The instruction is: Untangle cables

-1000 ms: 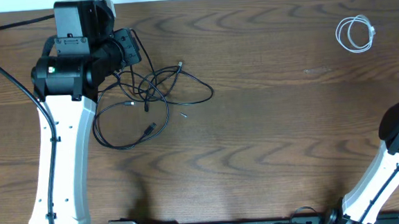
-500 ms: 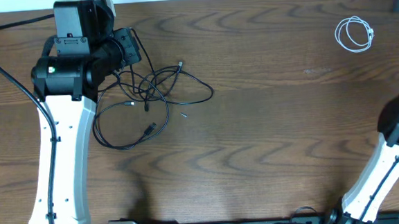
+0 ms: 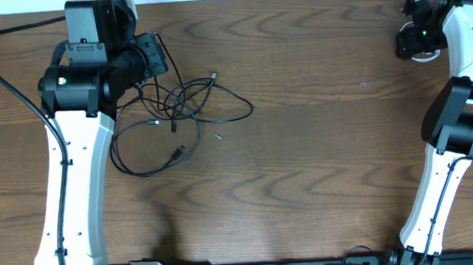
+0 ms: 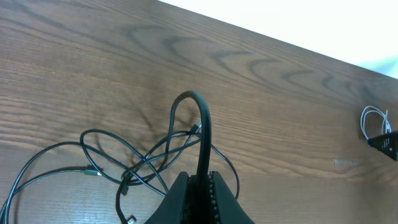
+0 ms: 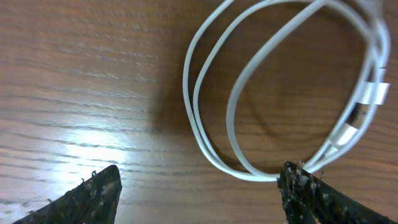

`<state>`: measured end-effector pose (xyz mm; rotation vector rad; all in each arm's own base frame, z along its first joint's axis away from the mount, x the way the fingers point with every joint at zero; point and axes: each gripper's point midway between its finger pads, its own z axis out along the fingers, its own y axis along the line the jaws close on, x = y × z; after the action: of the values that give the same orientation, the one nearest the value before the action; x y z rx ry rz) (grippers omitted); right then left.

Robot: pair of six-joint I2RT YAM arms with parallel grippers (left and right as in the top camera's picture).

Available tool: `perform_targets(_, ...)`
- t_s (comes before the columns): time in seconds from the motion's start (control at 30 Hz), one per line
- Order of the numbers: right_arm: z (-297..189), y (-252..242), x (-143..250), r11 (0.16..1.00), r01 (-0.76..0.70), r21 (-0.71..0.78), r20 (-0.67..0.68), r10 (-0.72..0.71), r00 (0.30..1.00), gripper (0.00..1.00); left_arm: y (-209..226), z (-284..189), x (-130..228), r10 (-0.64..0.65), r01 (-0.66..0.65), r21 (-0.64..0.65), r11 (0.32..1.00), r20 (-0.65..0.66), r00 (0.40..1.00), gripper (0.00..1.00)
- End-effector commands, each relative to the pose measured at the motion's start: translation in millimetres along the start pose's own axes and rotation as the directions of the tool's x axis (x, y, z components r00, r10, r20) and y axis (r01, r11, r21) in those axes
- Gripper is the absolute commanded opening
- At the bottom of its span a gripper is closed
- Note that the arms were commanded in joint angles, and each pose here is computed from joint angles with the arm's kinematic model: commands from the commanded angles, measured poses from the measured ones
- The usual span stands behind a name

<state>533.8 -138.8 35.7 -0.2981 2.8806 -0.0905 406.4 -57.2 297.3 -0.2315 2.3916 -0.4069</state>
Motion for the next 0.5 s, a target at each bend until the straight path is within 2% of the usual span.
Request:
perform_targets(0.0, 20, -5, 10, 0.999, 0.042, 0.011, -0.042, -0.042, 0.998, 0.75, -3, 3, -2, -0.004, 0.004, 0.013, 1.000, -0.003, 1.000, 0.07)
perform_targets(0.23, 38, -9, 9, 0.999, 0.043, 0.031, -0.041, -0.041, 0.998, 0.70, -2, 6, -1, -0.006, 0.006, 0.010, 1.000, -0.011, 1.000, 0.07)
perform_targets(0.37, 43, -9, 9, 0.999, 0.042, 0.030, -0.042, -0.041, 0.998, 0.57, -2, 6, -1, -0.006, 0.006, 0.010, 1.000, -0.011, 1.000, 0.07)
perform_targets(0.47, 47, -15, 11, 0.999, -0.017, 0.049, -0.041, 0.019, 0.999, 0.43, -2, 6, -1, -0.006, 0.006, 0.010, 1.000, -0.011, 1.000, 0.07)
